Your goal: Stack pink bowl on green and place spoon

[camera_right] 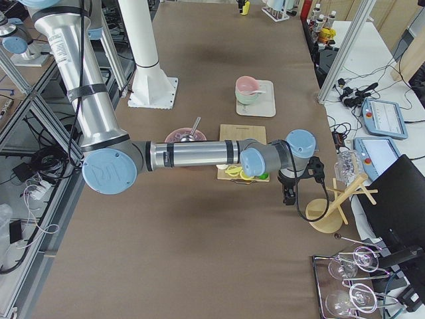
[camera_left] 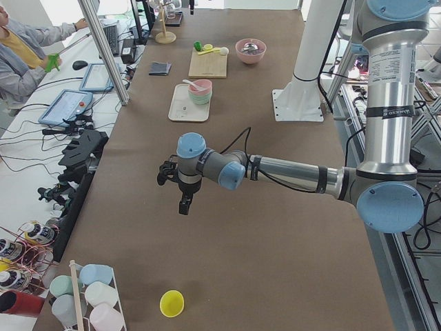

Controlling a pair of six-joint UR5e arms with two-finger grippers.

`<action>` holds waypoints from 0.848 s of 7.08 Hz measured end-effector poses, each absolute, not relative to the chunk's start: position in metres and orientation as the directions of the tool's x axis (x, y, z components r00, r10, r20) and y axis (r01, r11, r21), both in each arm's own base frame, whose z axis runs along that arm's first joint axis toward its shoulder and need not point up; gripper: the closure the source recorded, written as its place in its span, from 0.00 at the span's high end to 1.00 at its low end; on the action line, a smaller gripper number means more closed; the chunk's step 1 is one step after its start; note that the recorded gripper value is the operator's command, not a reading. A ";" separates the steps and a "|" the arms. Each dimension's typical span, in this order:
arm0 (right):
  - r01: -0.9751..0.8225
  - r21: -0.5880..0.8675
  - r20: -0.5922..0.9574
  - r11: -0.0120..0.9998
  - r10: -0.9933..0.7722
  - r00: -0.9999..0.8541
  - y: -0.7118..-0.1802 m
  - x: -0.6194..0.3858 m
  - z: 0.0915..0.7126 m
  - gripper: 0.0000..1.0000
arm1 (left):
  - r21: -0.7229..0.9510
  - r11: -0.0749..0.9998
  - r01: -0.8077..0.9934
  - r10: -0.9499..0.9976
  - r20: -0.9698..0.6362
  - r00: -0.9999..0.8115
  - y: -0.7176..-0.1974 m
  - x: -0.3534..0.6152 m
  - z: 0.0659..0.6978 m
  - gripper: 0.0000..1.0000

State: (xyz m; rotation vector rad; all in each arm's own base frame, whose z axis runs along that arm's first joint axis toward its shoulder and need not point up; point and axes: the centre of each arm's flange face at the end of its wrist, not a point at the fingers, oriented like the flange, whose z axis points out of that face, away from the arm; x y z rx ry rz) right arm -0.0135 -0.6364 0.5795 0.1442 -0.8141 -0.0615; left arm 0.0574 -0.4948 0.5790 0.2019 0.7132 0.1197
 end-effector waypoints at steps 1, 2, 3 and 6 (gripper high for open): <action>-0.001 0.153 0.720 0.988 -0.111 0.685 -0.637 -0.014 0.579 1.00 | 0.230 0.972 -0.040 0.181 -0.637 0.749 -0.494 0.057 0.576 0.98; -0.001 0.154 0.721 0.988 -0.112 0.684 -0.637 -0.014 0.578 1.00 | 0.237 0.971 -0.040 0.186 -0.638 0.748 -0.493 0.057 0.573 0.98; -0.001 0.156 0.721 0.988 -0.113 0.684 -0.638 -0.014 0.577 1.00 | 0.242 0.969 -0.039 0.189 -0.637 0.747 -0.492 0.056 0.572 0.98; -0.001 0.156 0.720 0.988 -0.113 0.684 -0.639 -0.014 0.576 1.00 | 0.262 0.964 -0.038 0.202 -0.634 0.746 -0.492 0.056 0.564 0.98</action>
